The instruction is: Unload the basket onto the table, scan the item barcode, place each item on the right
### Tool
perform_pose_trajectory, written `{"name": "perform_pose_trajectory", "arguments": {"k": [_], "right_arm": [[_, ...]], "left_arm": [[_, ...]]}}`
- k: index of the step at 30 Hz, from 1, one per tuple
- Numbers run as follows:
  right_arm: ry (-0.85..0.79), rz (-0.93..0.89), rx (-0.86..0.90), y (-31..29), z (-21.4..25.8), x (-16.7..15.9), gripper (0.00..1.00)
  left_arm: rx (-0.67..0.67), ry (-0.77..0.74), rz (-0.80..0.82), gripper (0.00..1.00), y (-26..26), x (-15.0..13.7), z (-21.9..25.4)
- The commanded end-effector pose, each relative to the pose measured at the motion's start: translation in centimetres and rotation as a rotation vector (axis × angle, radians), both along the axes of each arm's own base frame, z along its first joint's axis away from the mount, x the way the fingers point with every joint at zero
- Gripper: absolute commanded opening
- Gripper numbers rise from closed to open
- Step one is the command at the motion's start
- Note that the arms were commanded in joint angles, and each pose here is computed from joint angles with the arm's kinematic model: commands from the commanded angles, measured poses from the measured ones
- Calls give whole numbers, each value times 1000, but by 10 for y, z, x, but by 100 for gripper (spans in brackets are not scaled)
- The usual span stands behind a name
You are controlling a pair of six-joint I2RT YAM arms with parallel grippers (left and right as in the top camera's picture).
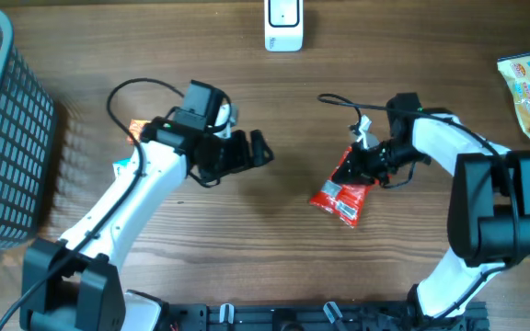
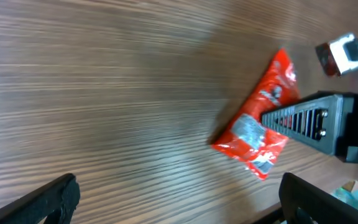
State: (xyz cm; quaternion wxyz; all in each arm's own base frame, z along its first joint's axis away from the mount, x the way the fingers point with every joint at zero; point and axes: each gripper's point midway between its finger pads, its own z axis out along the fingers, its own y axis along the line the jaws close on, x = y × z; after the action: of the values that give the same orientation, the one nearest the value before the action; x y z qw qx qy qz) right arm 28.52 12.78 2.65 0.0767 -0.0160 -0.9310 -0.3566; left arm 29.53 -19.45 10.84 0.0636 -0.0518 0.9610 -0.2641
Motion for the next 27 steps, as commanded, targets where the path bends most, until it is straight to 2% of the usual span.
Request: {"name": "perform_pose_trajectory", "arguments": {"k": [1, 5, 7, 12, 17, 21, 27], "right_arm": [[-160, 11, -84, -13, 52, 31, 9], [-206, 30, -88, -17, 77, 26, 12], [-152, 47, -81, -17, 73, 10, 4], [-54, 12, -50, -17, 36, -20, 4], [-13, -120, -12, -27, -6, -38, 6], [-31, -192, -9, -35, -22, -37, 7], [-79, -241, 30, -18, -17, -13, 7]], "left_arm": [[-37, -5, -35, 100, -24, -6, 4], [-40, -12, -49, 100, -29, -8, 5], [-40, -12, -49, 100, -29, -8, 5], [-40, -12, -50, 100, -29, -8, 5], [-40, -12, -50, 100, -29, -8, 5], [-40, -13, -49, 100, -29, -7, 5], [-48, -29, -50, 100, -31, -4, 6]]}}
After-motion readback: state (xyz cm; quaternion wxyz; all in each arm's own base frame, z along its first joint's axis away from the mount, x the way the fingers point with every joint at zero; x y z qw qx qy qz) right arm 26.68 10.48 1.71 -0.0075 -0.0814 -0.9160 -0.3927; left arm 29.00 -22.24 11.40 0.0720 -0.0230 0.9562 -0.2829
